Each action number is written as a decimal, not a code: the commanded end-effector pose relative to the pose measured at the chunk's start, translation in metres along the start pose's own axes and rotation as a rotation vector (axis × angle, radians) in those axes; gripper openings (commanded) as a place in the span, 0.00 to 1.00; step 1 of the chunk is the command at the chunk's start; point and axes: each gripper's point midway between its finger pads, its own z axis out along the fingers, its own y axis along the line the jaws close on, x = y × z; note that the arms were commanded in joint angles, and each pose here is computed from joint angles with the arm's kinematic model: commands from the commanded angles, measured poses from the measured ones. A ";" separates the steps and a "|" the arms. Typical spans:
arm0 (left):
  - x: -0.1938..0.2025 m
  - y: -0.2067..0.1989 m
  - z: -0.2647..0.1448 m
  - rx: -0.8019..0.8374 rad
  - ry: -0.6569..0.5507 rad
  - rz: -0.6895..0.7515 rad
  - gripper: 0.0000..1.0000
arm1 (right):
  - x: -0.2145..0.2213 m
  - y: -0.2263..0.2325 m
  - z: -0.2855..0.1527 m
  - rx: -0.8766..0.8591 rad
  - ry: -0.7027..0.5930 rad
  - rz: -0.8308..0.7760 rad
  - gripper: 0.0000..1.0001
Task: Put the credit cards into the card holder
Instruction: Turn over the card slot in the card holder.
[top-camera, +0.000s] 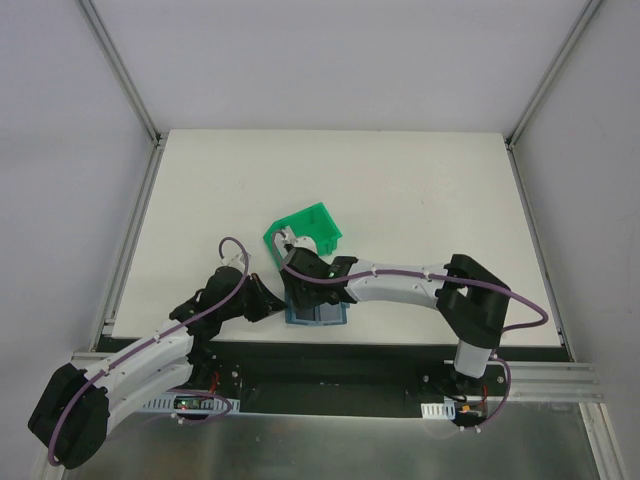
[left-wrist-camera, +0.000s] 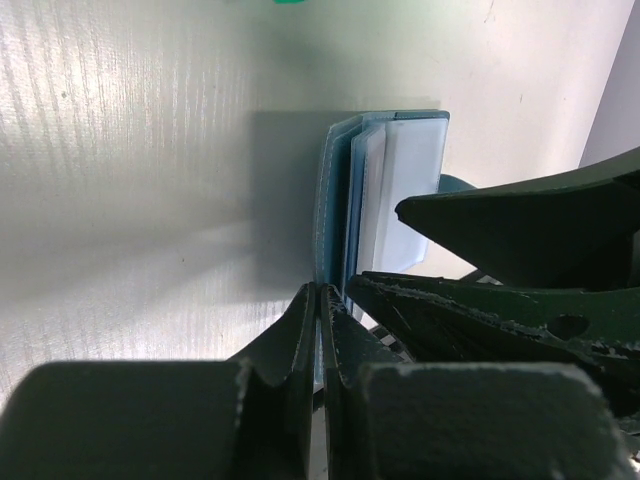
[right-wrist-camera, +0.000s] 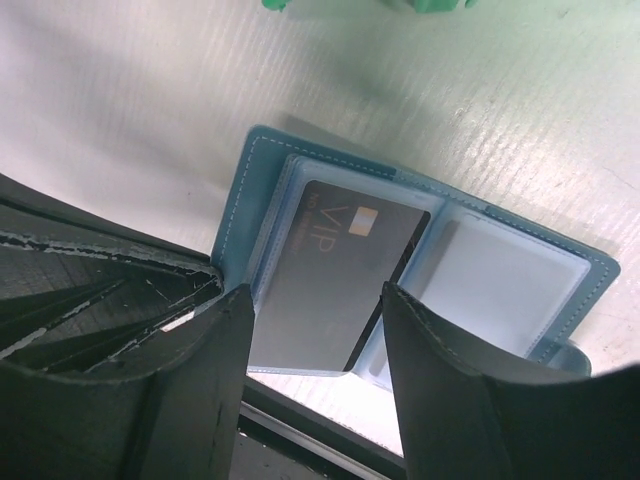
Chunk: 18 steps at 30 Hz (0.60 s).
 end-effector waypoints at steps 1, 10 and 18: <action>-0.003 -0.008 -0.002 0.034 -0.004 0.025 0.00 | -0.007 -0.008 -0.010 0.067 -0.019 -0.038 0.56; -0.002 -0.005 -0.001 0.025 -0.001 0.023 0.00 | -0.009 -0.014 -0.018 0.094 -0.039 -0.043 0.53; -0.001 -0.002 -0.001 0.018 -0.002 0.018 0.00 | -0.016 -0.015 -0.030 0.085 -0.074 -0.033 0.51</action>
